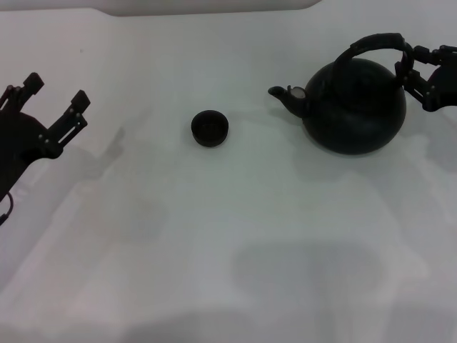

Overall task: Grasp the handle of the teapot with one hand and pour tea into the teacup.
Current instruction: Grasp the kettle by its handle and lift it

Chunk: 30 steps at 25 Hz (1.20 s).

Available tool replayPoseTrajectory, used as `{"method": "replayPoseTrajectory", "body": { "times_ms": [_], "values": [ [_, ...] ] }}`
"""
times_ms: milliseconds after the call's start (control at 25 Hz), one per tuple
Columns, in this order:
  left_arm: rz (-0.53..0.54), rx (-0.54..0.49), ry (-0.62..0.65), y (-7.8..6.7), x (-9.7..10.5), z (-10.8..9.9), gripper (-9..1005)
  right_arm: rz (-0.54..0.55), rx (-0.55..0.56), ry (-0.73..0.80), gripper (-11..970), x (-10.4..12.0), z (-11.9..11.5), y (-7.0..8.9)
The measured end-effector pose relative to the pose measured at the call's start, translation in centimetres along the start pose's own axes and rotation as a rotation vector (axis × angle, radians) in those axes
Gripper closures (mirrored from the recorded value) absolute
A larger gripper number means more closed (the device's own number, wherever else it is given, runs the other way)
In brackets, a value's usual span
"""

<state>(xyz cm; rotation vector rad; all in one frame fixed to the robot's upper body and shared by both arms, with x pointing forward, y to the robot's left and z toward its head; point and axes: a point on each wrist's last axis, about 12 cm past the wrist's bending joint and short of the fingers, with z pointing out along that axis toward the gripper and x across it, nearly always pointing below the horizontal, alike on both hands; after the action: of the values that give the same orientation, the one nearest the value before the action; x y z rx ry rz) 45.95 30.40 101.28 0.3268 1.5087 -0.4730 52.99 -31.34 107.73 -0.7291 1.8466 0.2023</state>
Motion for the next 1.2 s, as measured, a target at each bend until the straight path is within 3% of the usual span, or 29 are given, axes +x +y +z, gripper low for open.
{"method": "replayPoseTrajectory", "body": {
  "times_ms": [560, 1200],
  "values": [
    [0.003, -0.003, -0.001, 0.1, -0.1, 0.1, 149, -0.014, 0.001, -0.004, 771, -0.1, 0.9, -0.1],
    [0.004, -0.006, 0.000, 0.2, -0.1, 0.2, 149, 0.013, 0.009, -0.047, 832, 0.3, 1.8, -0.1]
  ]
}}
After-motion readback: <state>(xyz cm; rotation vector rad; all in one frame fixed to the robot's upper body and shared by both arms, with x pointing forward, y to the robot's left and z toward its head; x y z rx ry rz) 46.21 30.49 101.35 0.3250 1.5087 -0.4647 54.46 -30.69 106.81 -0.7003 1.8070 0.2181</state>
